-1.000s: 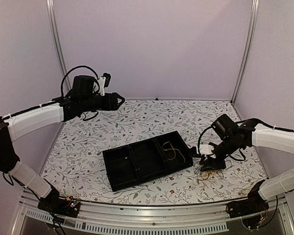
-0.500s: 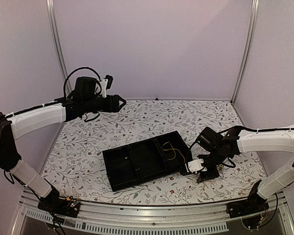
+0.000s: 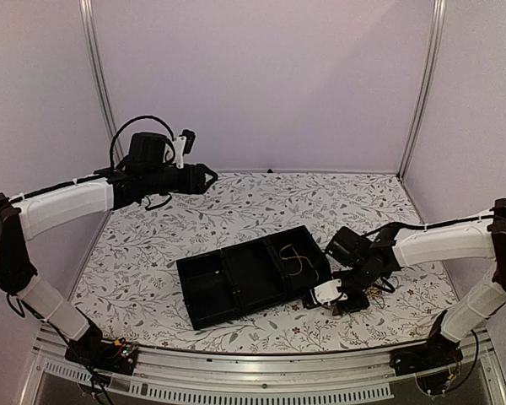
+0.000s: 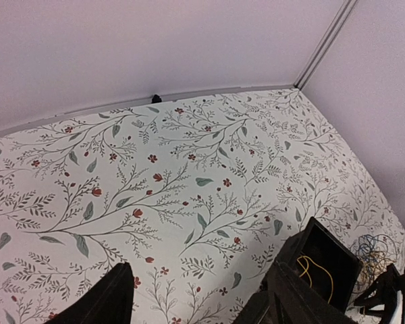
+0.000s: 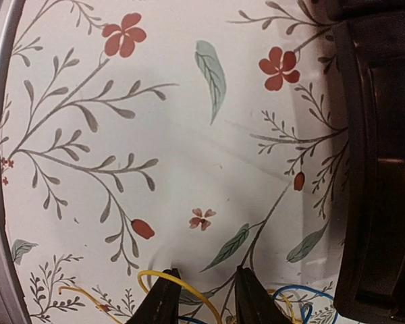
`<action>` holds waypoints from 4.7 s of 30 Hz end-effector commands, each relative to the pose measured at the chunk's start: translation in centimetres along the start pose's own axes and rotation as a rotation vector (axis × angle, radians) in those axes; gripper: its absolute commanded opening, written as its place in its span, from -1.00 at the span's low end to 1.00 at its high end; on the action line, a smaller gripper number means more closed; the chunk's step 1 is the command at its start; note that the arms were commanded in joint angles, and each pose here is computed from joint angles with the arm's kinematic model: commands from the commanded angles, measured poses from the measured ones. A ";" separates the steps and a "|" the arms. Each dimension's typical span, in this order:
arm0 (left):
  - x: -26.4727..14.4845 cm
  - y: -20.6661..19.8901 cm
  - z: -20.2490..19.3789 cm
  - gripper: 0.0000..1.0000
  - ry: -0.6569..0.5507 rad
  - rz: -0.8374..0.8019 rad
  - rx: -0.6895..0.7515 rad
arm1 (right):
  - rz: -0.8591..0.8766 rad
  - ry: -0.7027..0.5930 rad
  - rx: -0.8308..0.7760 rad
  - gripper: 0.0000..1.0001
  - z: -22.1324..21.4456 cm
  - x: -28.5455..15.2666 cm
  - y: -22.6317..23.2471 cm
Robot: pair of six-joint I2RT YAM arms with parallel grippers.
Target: Untangle the cables
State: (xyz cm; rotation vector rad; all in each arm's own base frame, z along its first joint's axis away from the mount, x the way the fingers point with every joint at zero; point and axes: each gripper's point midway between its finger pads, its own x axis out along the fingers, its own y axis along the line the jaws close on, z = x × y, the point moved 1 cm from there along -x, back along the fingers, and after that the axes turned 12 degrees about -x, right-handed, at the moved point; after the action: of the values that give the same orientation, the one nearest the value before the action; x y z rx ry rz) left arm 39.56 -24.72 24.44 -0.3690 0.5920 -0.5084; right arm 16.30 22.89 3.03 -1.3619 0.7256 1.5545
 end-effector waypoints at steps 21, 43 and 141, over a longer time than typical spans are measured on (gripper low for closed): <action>-0.3 -17.6 -13.6 0.41 0.060 -0.475 0.416 | -0.262 -0.396 0.193 -1.00 2.5 -16.8 -4.4; 4.8 -31.9 -18.7 0.25 -0.311 -0.729 0.271 | -0.398 -0.501 0.433 -1.00 -1.5 -20.6 -2.9; 9.2 -15.4 -15.3 -1.00 0.000 -0.104 0.226 | -0.755 -0.160 0.859 -0.28 -16.2 -13.9 -9.7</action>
State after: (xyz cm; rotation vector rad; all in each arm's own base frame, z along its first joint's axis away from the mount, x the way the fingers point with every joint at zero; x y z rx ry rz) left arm 31.04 -47.34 17.73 -0.2192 0.4266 -0.7597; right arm 31.46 9.29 14.41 -0.6994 0.5750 0.6122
